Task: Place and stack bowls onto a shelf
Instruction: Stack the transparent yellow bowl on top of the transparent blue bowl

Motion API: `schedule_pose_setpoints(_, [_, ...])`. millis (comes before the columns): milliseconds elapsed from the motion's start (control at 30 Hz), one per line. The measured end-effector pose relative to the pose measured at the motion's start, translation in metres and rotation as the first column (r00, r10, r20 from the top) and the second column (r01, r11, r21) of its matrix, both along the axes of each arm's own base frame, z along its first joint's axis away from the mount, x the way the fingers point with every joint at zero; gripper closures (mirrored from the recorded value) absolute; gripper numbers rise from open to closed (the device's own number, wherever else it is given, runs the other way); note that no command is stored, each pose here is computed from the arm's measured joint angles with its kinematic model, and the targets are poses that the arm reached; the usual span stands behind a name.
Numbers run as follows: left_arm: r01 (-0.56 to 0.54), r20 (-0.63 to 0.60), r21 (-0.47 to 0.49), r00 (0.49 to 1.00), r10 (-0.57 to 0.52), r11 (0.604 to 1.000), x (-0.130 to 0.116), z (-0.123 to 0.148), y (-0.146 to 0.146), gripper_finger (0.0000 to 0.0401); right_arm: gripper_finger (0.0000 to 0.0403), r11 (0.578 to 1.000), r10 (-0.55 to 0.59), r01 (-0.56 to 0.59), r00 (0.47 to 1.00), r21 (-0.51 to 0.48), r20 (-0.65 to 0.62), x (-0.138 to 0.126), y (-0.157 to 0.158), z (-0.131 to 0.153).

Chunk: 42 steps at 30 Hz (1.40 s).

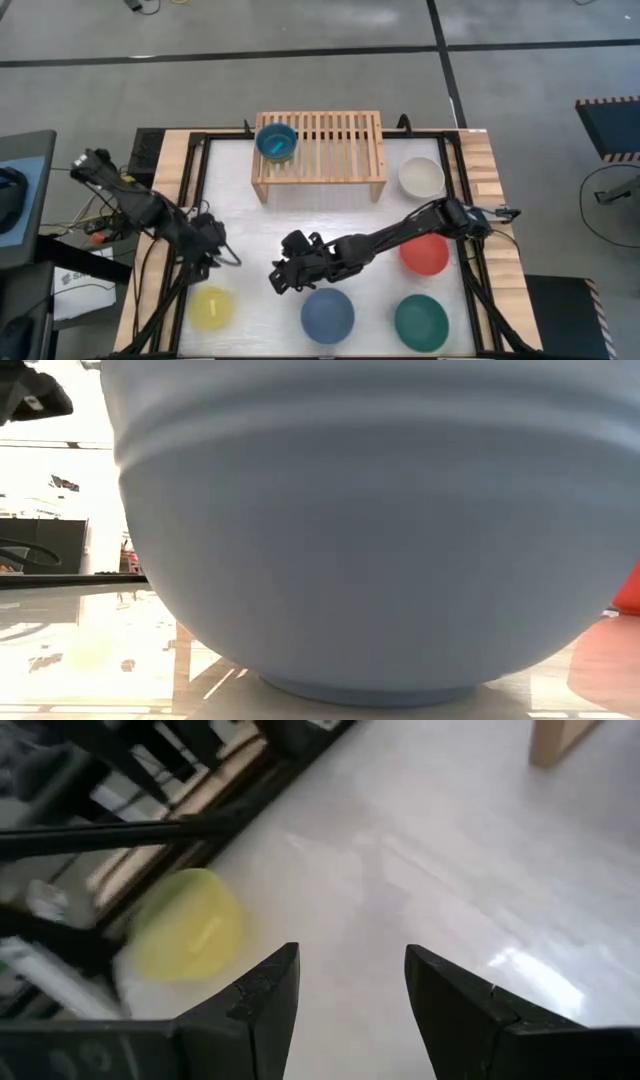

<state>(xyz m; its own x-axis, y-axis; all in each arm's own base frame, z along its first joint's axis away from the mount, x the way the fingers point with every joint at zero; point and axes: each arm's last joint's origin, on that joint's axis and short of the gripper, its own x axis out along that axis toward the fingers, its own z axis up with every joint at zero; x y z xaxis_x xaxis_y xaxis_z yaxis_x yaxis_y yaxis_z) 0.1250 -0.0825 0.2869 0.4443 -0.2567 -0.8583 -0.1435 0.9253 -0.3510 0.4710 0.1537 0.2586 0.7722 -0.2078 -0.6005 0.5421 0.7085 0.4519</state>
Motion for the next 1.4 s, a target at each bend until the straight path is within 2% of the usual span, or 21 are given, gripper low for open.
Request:
schedule_pose_setpoints(133, [0.088, -0.063, 0.048, 0.994, -0.085, 0.995, 0.001, -0.022, -0.015, 0.0248, 0.0194, 0.999, 0.019, -0.023, 0.997, -0.047, -0.073, -0.017, -0.006, 0.019])
schedule_pose_setpoints(333, [0.186, -0.13, 0.048, 0.975, -0.178, 0.981, -0.002, -0.054, -0.035, 0.0248, 0.0194, 0.996, 0.025, -0.033, 0.995, -0.085, -0.096, -0.034, -0.02, 0.047])
schedule_pose_setpoints(500, [0.198, -0.177, 0.058, 0.967, -0.185, 0.978, -0.005, -0.07, -0.043, 0.0248, 0.0195, 0.996, 0.021, -0.03, 0.994, -0.088, -0.103, -0.037, -0.021, 0.05])
schedule_pose_setpoints(700, [0.208, -0.208, 0.076, 0.96, -0.188, 0.975, -0.008, -0.084, -0.048, 0.0248, 0.0195, 0.998, 0.017, -0.024, 0.994, -0.06, -0.11, -0.037, -0.009, 0.042])
schedule_pose_setpoints(833, [0.221, -0.23, 0.086, 0.953, -0.196, 0.972, -0.01, -0.09, -0.051, 0.0248, 0.0195, 0.999, -0.011, 0.006, 0.996, -0.054, -0.092, -0.041, -0.001, 0.042])
schedule_pose_setpoints(1167, [0.249, -0.194, 0.153, 0.957, -0.218, 0.956, -0.009, -0.092, -0.052, 0.0248, 0.0195, 0.999, -0.045, 0.042, 0.995, -0.03, -0.086, -0.046, 0.01, 0.039])
schedule_pose_setpoints(1400, [0.25, -0.162, 0.132, 0.96, -0.228, 0.959, -0.007, -0.091, -0.055, 0.0248, 0.0195, 0.996, -0.074, 0.071, 0.995, -0.047, -0.069, -0.047, 0.011, 0.04])
